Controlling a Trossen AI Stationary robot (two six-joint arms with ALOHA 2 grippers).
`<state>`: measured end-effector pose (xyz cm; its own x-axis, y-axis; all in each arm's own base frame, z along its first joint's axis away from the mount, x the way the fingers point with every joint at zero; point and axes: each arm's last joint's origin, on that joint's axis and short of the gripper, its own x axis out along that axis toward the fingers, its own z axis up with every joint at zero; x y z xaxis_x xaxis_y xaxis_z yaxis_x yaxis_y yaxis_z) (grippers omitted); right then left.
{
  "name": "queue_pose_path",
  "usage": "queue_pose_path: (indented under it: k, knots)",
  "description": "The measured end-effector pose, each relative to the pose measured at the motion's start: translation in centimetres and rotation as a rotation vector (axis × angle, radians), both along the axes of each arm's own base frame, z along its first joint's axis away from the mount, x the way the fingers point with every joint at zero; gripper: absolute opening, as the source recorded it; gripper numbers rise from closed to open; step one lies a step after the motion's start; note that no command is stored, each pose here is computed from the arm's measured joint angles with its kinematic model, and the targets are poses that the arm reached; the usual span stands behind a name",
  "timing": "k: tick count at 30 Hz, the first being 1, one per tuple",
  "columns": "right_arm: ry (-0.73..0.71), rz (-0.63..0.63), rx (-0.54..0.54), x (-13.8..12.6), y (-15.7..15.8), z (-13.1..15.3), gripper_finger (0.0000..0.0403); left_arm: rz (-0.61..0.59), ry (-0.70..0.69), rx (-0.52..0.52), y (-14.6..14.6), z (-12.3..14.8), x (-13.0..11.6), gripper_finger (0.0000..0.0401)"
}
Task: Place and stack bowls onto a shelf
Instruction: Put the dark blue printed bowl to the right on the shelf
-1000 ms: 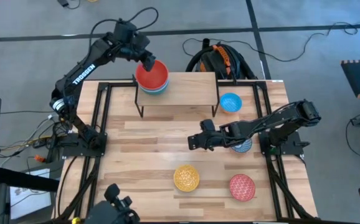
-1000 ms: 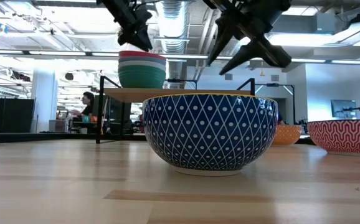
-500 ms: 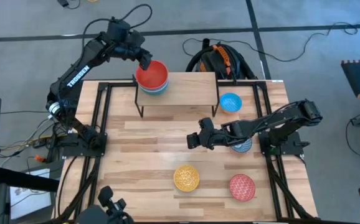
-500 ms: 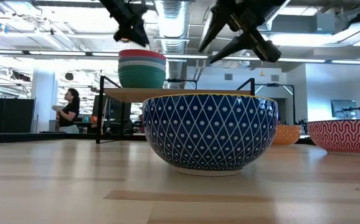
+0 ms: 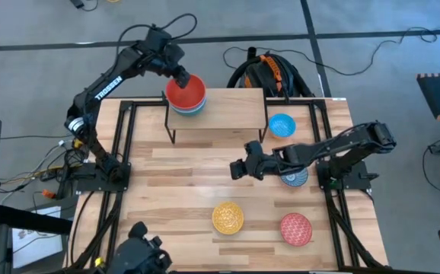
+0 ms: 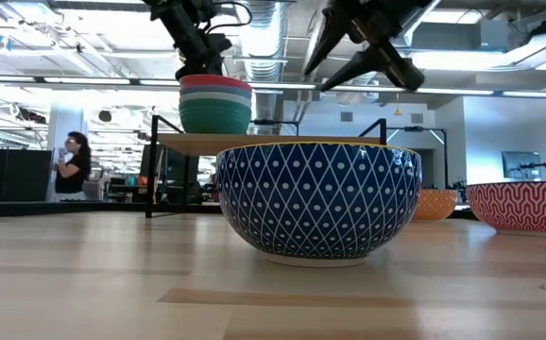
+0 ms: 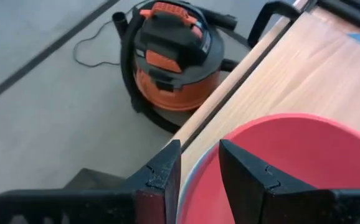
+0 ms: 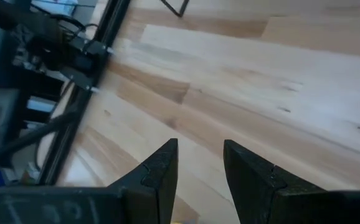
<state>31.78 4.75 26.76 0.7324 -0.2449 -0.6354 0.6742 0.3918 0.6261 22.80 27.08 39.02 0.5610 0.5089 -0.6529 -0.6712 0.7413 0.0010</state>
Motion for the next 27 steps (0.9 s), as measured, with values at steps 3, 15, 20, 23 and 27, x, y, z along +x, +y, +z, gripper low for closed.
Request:
queue_pose_path:
  k: [3,15,20,23,27]
  knots:
    - [0.079,-0.004,0.004,-0.7,0.3,-0.5,0.0155,-0.025,-0.055,-0.004,-1.1,1.2,-0.5,0.0093]
    - [0.342,0.006,-0.007,-6.0,-0.3,0.9,0.0155,-0.207,-0.183,0.106,-9.9,5.6,-1.1,0.0093]
    - [0.576,-0.004,-0.009,-8.8,-0.4,0.5,0.0147,-0.262,-0.262,0.046,-14.0,2.0,-1.2,0.0093]
    - [0.642,0.006,0.045,-9.8,-0.2,0.5,0.0141,-0.303,-0.335,0.026,-17.0,0.4,-1.9,0.0093]
    - [0.720,0.004,0.066,-11.3,-0.5,-0.6,0.0136,-0.331,-0.391,0.000,-20.4,-1.5,-2.4,0.0093]
